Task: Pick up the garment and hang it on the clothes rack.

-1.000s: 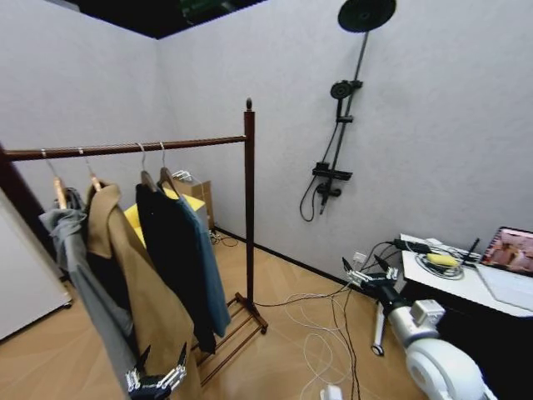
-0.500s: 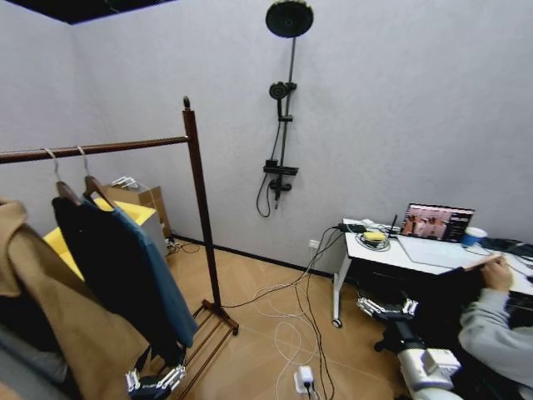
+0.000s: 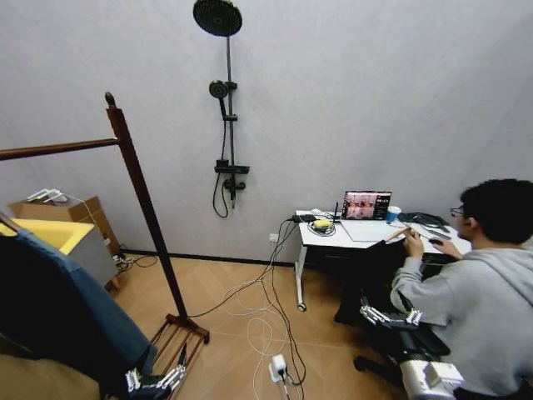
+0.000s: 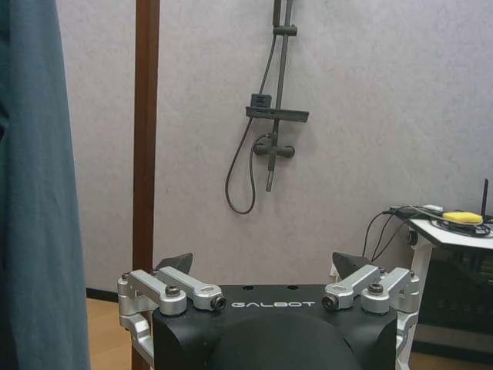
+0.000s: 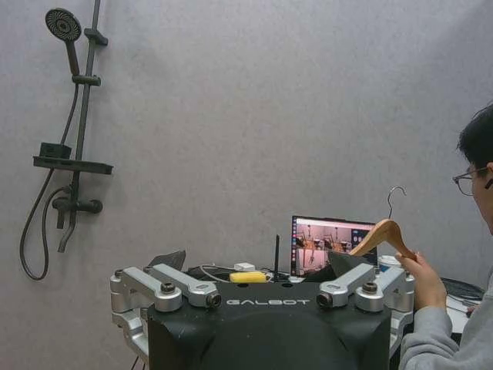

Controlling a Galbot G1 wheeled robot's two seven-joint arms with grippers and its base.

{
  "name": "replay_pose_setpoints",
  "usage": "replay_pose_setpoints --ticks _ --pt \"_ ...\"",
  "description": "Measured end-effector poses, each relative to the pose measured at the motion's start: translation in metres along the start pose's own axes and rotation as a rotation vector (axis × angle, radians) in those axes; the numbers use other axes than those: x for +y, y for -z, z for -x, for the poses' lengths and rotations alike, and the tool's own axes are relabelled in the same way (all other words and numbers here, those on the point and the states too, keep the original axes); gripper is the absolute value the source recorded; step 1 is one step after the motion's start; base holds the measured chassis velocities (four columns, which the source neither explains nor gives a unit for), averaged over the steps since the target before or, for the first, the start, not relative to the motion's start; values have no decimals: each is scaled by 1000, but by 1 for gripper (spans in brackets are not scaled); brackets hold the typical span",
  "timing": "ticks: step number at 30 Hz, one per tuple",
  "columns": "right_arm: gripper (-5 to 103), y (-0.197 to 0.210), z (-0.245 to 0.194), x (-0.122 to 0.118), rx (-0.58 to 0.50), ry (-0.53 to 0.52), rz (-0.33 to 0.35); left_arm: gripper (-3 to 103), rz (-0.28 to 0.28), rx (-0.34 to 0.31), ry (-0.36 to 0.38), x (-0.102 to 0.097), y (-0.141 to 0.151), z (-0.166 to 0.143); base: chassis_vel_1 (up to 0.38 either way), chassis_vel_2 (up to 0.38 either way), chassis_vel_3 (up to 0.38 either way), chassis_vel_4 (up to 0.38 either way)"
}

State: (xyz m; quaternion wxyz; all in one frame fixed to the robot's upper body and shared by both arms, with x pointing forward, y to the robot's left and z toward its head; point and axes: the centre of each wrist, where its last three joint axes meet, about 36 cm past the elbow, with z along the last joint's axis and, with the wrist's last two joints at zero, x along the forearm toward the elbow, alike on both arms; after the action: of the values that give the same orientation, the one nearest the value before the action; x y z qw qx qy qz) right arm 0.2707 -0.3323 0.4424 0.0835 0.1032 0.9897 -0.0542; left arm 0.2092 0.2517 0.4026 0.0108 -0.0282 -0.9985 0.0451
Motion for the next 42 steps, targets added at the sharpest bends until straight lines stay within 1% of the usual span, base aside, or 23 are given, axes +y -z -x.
replay_pose_setpoints --ticks 6,23,25,29,35,42 --pt "100 -7 -6 5 0 6 -1 100 0 0 0 0 0 0 137 -131 -142 137" --pt "100 -16 -8 4 -9 15 -11 100 0 0 0 0 0 0 242 -238 -244 238" --pt "100 -18 -8 11 -7 32 -9 100 0 0 0 0 0 0 -28 -112 -89 13" --pt "100 -19 -8 14 -8 39 -7 100 0 0 0 0 0 0 -108 -49 11 -79" --pt "100 -19 -9 15 -4 42 -6 100 0 0 0 0 0 0 -95 -17 -10 -102" --pt "100 -20 -14 17 0 44 -2 100 0 0 0 0 0 0 18 -9 -13 15"
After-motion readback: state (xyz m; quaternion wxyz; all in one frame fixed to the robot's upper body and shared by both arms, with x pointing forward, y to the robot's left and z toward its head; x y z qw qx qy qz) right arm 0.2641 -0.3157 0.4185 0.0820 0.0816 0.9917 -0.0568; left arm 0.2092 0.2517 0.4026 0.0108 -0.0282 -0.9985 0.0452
